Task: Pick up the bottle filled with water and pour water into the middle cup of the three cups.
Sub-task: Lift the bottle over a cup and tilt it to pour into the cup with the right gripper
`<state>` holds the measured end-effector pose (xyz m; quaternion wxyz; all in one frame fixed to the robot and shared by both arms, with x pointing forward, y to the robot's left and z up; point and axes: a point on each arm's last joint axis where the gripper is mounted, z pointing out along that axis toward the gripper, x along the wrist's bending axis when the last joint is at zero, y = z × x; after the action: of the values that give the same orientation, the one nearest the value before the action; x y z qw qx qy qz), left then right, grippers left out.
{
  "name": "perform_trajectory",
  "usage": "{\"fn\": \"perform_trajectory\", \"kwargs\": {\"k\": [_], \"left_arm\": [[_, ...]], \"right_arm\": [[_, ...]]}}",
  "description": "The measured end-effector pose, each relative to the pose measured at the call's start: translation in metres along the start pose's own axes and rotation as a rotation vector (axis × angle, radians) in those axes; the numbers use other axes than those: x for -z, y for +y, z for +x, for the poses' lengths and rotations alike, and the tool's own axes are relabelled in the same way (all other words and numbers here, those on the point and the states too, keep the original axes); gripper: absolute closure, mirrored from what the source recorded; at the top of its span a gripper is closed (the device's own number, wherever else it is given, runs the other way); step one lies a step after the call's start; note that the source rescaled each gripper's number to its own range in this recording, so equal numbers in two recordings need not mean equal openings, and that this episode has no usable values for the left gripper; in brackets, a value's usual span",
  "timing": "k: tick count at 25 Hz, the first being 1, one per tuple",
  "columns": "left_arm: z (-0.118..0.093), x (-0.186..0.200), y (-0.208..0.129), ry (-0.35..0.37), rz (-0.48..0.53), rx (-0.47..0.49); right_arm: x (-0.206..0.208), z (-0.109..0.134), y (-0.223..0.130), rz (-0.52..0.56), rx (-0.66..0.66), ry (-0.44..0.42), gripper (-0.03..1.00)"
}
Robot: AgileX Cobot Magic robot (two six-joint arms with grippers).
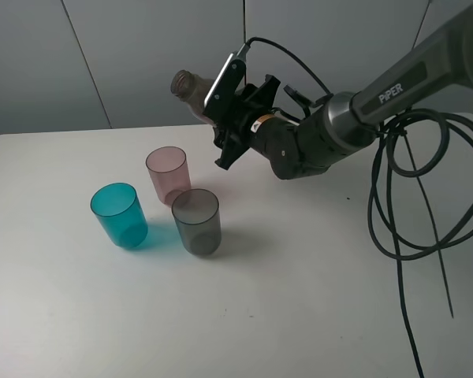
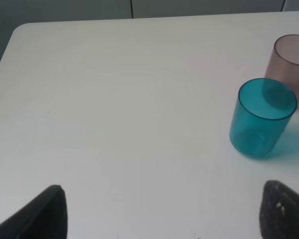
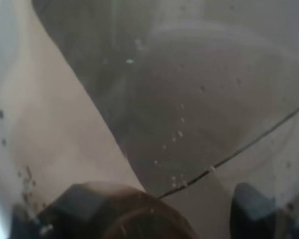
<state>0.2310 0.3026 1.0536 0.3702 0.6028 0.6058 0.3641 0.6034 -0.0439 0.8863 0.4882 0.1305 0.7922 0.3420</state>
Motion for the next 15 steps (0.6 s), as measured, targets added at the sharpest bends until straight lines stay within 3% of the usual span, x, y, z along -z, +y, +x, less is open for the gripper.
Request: {"fn": "perform_trajectory", "kwargs": {"k": [11, 15], "left_arm": [[0.0000, 0.0000, 0.0000, 0.000, 0.000, 0.000], [0.0000, 0.0000, 0.0000, 0.000, 0.000, 0.000]], "right_arm": [[-0.0010, -0.0012, -0.0009, 0.018, 0.283, -0.007, 0.96], [-0.0009, -0.0026, -0.0027, 0.041, 0.310, -0.018, 0.96]]}}
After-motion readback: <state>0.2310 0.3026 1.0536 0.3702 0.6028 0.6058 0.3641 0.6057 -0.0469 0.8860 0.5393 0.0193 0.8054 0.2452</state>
